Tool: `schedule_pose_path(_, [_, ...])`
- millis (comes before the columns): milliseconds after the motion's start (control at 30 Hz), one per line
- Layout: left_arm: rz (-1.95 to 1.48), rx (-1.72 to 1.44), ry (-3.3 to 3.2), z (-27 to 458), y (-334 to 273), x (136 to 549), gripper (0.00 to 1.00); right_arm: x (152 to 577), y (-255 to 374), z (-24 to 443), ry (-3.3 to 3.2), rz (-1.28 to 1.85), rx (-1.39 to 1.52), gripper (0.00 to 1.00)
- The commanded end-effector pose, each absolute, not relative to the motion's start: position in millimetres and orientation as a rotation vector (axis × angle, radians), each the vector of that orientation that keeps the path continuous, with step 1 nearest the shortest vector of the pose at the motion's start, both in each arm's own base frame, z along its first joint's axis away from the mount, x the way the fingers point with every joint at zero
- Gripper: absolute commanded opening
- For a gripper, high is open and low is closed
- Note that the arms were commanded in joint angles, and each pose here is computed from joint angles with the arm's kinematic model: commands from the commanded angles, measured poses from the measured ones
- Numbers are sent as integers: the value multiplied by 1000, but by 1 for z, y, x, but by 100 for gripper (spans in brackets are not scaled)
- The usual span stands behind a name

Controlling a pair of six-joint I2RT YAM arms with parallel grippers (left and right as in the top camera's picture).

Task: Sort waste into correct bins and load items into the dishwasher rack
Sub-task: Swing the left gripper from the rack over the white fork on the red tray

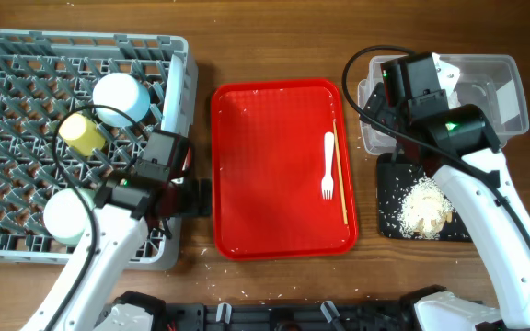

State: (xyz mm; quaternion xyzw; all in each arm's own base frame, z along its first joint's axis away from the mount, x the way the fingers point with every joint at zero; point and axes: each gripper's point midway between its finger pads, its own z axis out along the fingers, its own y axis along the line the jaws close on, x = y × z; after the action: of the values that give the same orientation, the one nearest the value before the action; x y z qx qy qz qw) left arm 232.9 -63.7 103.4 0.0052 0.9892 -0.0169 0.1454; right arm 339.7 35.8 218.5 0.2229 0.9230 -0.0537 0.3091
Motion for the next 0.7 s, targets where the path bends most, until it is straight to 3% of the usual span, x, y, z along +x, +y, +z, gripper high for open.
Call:
schedule_pose_path(0, [-366,62,2673,142,-100,249,100,342,37,225,2420,-117,603,100])
schedule_pose_path(133, [-936,294,2393,210,-169,241,100,342,37,225,2420,-117,603,100])
schedule_pose_path(200, [-1053,380,2271,234,-185,242,100,342,37,225,2420,-117,603,100])
schedule_pose_path(333, [-1162,235,2139,263,-197,278,100,342,37,225,2420,-116,604,100])
schedule_pose_path(467, [-1108,222,2277,240,-219,298,99,342,37,225,2420,-117,604,100])
schedule_pose_path(667, [-548,207,2682,169,-230,321,100,342,37,225,2420,-117,604,100])
